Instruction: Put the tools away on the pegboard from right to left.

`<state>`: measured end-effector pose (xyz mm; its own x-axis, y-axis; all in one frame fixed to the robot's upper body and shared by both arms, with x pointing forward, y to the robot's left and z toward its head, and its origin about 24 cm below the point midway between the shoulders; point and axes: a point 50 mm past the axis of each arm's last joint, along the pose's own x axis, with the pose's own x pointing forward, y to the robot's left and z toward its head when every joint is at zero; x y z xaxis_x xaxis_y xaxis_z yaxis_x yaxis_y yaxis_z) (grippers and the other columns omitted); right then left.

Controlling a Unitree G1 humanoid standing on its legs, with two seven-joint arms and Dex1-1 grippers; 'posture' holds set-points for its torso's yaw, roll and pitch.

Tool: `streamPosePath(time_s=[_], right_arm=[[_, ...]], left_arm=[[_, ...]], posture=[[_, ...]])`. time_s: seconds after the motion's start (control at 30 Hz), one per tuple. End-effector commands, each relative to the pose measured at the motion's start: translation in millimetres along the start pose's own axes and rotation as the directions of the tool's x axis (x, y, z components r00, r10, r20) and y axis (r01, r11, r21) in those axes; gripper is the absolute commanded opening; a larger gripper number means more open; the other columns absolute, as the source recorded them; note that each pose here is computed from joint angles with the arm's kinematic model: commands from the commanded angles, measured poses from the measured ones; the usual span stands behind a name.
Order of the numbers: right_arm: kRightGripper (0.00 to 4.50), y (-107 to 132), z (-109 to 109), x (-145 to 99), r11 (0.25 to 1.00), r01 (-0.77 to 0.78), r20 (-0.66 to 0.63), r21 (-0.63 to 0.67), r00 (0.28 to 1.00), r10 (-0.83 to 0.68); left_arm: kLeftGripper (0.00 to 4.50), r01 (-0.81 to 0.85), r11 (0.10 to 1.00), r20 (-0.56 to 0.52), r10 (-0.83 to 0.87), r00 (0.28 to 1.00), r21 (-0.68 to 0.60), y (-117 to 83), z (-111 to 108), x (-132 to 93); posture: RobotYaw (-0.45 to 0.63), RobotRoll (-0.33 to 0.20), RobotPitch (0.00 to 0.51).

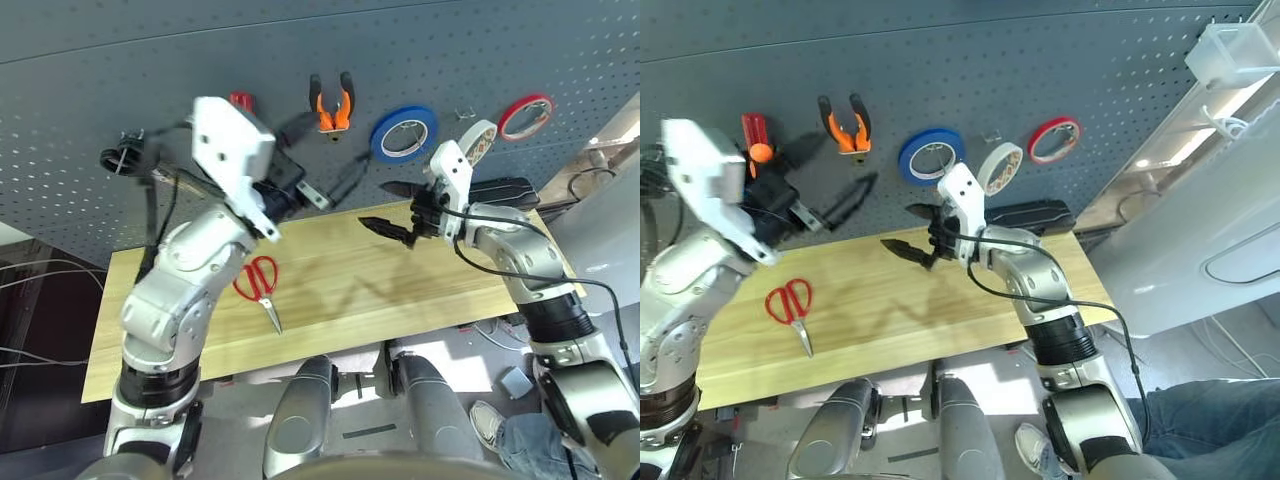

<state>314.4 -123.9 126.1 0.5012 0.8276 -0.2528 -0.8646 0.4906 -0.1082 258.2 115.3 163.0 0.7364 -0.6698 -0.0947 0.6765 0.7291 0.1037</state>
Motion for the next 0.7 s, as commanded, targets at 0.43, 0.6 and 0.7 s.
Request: streamPosePath(time_s=[0.43, 0.6, 0.7], right_arm=[[4.50, 7, -18, 13, 0.996, 0.019, -0.085, 0.087, 0.996, -0.012], [4.50, 12, -18, 22, 0.996, -0.003, -0.076, 0.090, 0.997, 0.009], [4.50, 18, -18, 28, 0.996, -0.037, -0.070, 0.082, 0.997, 0.043]], left_arm=[[4.46, -0.374, 0.921, -0.663, 0.213, 0.718, -0.109, 21, -145, -38], [4.46, -0.610, 0.788, -0.696, 0.392, 0.602, -0.083, 38, -170, -64], [4.46, -0.698, 0.710, -0.685, 0.464, 0.562, -0.092, 49, -174, -73]], posture=[[0.09, 0.000, 0.243], [0.10, 0.000, 0.242], [0.10, 0.000, 0.241]])
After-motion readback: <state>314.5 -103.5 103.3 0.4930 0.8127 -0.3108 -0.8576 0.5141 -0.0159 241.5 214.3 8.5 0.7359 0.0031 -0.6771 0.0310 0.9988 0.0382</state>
